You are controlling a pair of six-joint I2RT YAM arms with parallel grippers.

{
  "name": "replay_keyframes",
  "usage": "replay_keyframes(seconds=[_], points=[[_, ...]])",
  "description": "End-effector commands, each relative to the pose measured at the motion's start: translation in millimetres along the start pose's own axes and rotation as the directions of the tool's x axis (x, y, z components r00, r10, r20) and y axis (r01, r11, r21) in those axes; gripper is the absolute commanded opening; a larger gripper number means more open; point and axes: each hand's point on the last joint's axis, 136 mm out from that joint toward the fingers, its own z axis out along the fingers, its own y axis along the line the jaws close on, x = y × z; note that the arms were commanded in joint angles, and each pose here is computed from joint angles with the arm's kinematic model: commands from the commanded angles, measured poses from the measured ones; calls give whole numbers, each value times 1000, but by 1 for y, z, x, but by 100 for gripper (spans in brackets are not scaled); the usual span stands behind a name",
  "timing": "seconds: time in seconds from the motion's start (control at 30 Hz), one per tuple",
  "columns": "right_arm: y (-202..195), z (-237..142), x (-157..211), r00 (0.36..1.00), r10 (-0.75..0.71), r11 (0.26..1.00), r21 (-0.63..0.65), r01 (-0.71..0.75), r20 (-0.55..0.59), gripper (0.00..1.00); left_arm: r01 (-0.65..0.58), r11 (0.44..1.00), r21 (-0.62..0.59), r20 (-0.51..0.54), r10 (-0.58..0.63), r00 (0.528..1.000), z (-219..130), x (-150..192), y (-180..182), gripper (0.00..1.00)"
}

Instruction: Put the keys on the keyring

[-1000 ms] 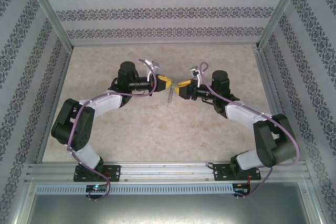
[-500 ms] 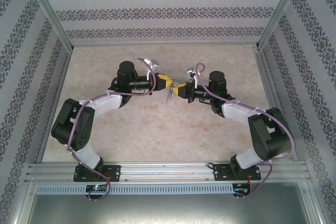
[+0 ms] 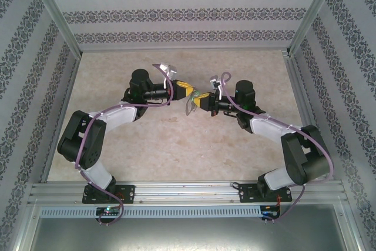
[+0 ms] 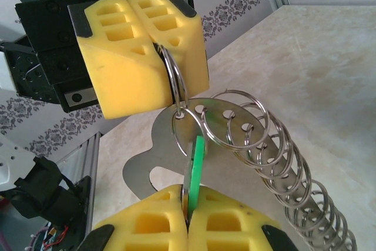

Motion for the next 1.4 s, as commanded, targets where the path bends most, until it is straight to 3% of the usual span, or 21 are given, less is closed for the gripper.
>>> replay_keyframes(seconds=[0.0, 0.6, 0.83, 0.9, 1.0, 1.1, 1.37], points=[[0, 12, 7, 999, 11, 1000, -29, -12, -38, 0, -81, 996, 43, 64, 78, 995, -1, -20, -15, 0], [11, 31, 6, 997, 26, 995, -96, -33, -77, 0, -65, 997, 35, 82, 62, 995, 0, -14, -10, 0], [-5, 31, 15, 995, 63, 997, -41, -66, -80, 1, -62, 998, 29, 86, 59, 995, 0, -12, -9, 0], [-9, 25, 14, 995, 76, 997, -13, -77, -62, 6, -61, 998, 24, 86, 58, 995, 0, -11, -8, 0], [-21, 9, 13, 995, 97, 993, 66, -95, -23, 29, -64, 998, 21, 86, 61, 994, 0, -10, -8, 0], [-36, -14, 10, 992, 124, 973, 189, -129, 40, 41, -62, 998, 16, 88, 61, 994, -1, -10, -7, 0], [-31, -59, -3, 983, 97, 935, 324, -144, 158, 50, -66, 998, 19, 98, 63, 993, -3, -10, -10, 0]])
